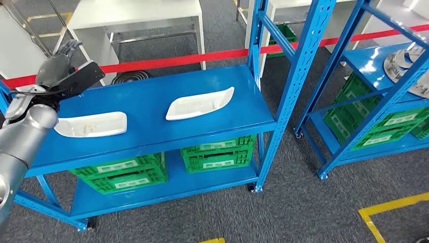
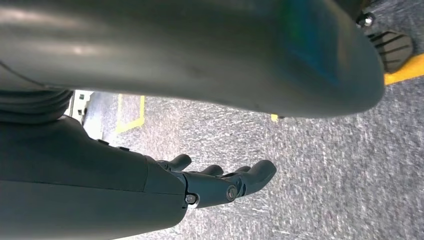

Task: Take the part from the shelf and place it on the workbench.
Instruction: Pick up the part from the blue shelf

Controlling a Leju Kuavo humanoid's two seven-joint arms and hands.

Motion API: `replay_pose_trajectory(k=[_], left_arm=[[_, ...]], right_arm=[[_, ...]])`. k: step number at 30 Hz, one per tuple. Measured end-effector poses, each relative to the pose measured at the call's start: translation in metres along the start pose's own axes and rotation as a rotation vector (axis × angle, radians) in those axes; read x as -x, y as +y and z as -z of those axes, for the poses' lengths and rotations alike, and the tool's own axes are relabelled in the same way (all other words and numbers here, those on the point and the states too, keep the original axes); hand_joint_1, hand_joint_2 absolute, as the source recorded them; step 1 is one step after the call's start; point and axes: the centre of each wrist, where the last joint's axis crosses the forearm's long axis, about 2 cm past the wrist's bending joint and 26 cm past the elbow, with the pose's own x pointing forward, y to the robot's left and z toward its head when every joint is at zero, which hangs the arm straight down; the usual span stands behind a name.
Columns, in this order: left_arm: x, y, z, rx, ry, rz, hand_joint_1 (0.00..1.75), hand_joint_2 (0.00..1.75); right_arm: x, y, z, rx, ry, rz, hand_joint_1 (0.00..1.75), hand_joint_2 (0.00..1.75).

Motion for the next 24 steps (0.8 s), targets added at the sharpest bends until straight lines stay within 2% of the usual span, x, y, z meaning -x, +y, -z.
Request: replay_pose_trajectory(k=[6,10,17,24], left_arm=[[-0.001,0.001,0.000,-0.001,-0.003,-0.022,0.00,0.00],[0.005,-0.010,-0.005,0.056,-0.023,-0.156,0.00,1.75],[0.029,-0.027,-0.023,0.255,-0.153,-0.486,0.00,1.75],[0.063,-0.048,-0.053,0.406,-0.228,-0.668,0.00,1.75]], right_arm=[[-0.002,-0.002,0.000,0.007,-0.002,0.001,0.00,0.00],[-0.001,-0.003,0.000,0.009,-0.003,0.001,0.00,0.00],[-0.001,-0.004,0.000,0.006,-0.015,0.008,0.00,0.00],[0.000,-0.005,0.000,0.006,0.001,0.011,0.00,0.00]])
